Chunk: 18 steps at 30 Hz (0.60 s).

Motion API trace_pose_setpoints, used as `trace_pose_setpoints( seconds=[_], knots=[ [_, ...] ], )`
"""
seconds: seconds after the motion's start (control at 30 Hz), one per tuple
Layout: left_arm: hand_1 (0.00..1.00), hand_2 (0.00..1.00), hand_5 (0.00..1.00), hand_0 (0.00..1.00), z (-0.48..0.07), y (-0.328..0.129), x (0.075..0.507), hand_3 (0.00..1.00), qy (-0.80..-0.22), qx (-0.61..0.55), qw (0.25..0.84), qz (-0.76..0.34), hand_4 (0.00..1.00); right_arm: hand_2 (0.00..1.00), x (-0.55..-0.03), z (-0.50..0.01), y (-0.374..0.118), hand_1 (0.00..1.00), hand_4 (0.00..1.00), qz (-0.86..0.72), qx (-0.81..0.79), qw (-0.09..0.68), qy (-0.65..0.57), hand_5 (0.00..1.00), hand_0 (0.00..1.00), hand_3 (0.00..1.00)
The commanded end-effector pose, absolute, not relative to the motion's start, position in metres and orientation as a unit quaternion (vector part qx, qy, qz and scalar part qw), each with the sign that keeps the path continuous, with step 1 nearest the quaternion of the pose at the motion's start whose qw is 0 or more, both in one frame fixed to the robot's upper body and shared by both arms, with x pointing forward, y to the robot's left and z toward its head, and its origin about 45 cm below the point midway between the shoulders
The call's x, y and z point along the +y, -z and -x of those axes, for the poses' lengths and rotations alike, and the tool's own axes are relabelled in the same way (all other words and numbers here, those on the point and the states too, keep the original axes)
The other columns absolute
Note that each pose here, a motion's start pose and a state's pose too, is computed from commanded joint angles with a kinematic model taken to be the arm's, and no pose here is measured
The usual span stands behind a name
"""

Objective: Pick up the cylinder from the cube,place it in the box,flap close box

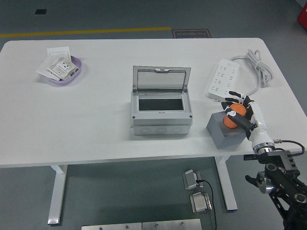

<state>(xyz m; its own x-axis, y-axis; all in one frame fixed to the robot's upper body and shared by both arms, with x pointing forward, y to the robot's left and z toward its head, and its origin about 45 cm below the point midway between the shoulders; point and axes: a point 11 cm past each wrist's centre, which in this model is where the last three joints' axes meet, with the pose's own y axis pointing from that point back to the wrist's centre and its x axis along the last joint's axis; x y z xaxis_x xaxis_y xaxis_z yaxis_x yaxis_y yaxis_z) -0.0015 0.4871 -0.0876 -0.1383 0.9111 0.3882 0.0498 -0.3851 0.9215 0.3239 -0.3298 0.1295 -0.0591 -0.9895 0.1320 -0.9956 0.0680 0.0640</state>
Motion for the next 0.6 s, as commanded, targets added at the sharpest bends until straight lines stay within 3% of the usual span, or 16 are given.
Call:
trace_pose_setpoints(
  seconds=[0.33,0.37,0.53,0.57,0.6],
  knots=[
    [0.648,0.607,0.165,0.627,-0.0003,0.0872,0.4878,0.625,-0.619,0.43,0.349,-0.557,0.647,0.537,-0.3271,-0.323,-0.1267,0.612,0.743,-0.68,-0.73,0.068,-0.008,0.148,0.656,0.621],
    [0.648,0.607,0.164,0.627,-0.0002,0.0872,0.4879,0.625,-0.619,0.43,0.349,-0.557,0.647,0.516,-0.3268,-0.323,-0.1265,0.597,0.544,-0.679,-0.731,0.067,-0.007,0.078,0.688,0.586],
    [0.648,0.607,0.164,0.627,0.0,0.0866,0.489,0.625,-0.621,0.43,0.348,-0.555,0.647,0.516,-0.3251,-0.3227,-0.1258,0.597,0.544,-0.677,-0.732,0.069,-0.004,0.078,0.688,0.586],
    [0.648,0.607,0.162,0.627,0.0001,0.0865,0.4893,0.625,-0.621,0.43,0.348,-0.555,0.647,0.497,-0.3248,-0.3226,-0.1257,0.563,0.307,-0.677,-0.733,0.07,-0.004,0.002,0.713,0.539],
    [0.648,0.607,0.162,0.627,0.0003,0.0864,0.4895,0.625,-0.622,0.43,0.347,-0.555,0.647,0.497,-0.3243,-0.3226,-0.1258,0.563,0.307,-0.676,-0.733,0.071,-0.004,0.002,0.713,0.539]
  ],
)
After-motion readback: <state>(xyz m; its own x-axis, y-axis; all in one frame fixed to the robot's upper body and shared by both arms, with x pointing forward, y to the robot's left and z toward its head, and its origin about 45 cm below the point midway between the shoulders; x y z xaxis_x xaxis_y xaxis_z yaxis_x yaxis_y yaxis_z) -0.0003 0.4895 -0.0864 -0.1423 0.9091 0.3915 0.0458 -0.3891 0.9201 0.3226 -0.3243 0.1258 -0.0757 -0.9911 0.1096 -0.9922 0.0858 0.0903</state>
